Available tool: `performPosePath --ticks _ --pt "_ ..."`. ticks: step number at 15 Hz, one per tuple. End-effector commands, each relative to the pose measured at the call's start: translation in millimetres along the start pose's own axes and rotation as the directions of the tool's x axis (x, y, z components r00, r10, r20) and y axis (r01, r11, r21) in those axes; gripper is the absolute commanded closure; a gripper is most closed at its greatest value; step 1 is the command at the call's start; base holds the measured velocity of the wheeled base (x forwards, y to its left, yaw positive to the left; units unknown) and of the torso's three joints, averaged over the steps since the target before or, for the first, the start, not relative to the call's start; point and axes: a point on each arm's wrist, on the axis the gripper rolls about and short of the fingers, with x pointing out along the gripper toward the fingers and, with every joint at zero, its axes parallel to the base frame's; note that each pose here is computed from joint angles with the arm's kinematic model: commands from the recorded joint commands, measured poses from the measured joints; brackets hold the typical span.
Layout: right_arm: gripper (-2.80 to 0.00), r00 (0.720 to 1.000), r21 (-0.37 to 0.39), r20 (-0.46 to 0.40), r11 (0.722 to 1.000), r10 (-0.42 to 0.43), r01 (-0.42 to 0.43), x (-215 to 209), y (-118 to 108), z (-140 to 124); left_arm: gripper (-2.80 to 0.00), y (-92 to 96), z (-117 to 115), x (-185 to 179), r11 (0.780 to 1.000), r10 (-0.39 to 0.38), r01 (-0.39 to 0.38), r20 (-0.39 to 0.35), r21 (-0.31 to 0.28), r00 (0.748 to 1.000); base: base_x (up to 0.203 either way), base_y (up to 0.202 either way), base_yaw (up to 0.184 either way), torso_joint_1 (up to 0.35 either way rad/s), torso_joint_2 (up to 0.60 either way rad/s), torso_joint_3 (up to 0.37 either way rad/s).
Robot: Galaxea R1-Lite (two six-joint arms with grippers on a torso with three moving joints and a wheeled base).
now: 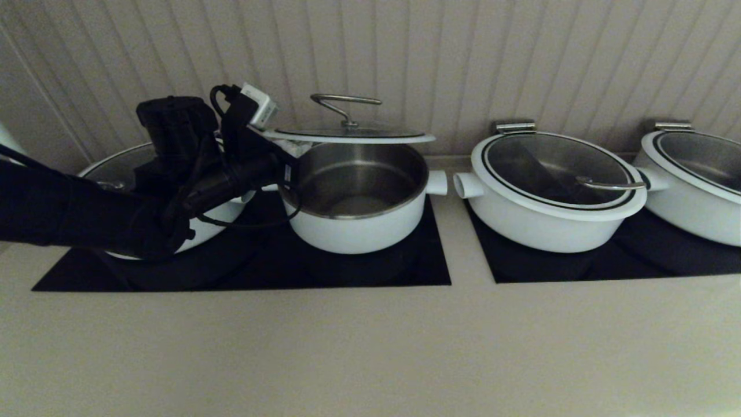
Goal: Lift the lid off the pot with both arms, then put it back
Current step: Open the pot lid completely
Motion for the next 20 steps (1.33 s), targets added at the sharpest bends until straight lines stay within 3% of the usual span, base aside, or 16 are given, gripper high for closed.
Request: performPosePath --ticks 1,20 --pt "0.00 1.000 -0.001 0.010 1.000 0.000 0.000 -1 0 0 0.00 0.5 1 1 1.000 0.001 -0.001 0.010 0.004 1.000 0.000 0.000 0.000 0.000 0.00 0.000" --pt "0.00 1.000 -0.001 0.010 1.000 0.000 0.000 -1 0 0 0.00 7.1 21 2 0.999 0.021 -0.023 0.077 0.022 0.997 0.000 0.000 0.000 0.000 0.00 0.000"
